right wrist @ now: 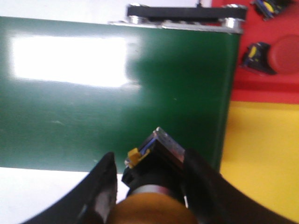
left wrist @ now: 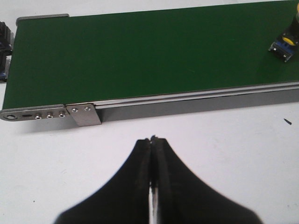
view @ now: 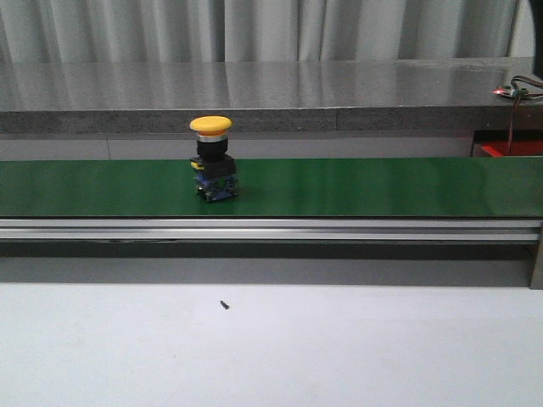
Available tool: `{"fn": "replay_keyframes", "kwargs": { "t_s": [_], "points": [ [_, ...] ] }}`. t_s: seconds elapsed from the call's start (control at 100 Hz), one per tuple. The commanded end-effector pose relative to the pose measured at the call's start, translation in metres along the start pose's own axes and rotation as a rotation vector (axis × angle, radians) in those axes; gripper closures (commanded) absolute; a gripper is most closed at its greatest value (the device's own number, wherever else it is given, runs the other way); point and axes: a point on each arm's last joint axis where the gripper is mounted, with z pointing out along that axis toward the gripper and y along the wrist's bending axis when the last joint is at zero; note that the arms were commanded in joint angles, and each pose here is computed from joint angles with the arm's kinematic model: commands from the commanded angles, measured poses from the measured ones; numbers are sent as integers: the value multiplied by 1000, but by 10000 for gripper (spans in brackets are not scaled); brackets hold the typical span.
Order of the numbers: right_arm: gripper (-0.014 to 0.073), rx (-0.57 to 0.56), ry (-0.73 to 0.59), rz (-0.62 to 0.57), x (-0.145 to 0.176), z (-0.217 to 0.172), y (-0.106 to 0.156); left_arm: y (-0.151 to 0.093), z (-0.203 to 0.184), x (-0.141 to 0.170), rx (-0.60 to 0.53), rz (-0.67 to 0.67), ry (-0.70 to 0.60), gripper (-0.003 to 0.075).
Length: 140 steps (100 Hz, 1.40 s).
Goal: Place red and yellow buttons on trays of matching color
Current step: 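Carry the yellow button into the yellow tray and open the right gripper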
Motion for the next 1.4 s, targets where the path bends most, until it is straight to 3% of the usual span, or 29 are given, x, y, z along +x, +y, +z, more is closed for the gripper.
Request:
{"fn": "replay_keyframes", "kwargs": {
  "t_s": [0.0,0.24,0.54,0.71,1.26,1.34,1.39],
  "points": [
    [306,28,-94,52,7,-26,-22,-2,-7,-13,3,-6,-94,740],
    [306,79,-86,187,24,-9,-69,-2,-7,-13,3,-6,-94,740],
    [306,112,-112,280,39,20,-102,-2,-7,-13,3,-6,-94,740],
    [306,105,-152,320,42,37,-111,-2,-7,-13,3,-6,-94,740],
    [306,78,-65,366,36,96,-119,-2,-7,-13,3,-6,-94,740],
    [280,78,-61,367,36,97,-119,-2,-7,-13,3,-6,-94,740],
    [210,78,-60,367,36,97,-119,-2,-7,-13,3,-6,-94,740]
  ]
}}
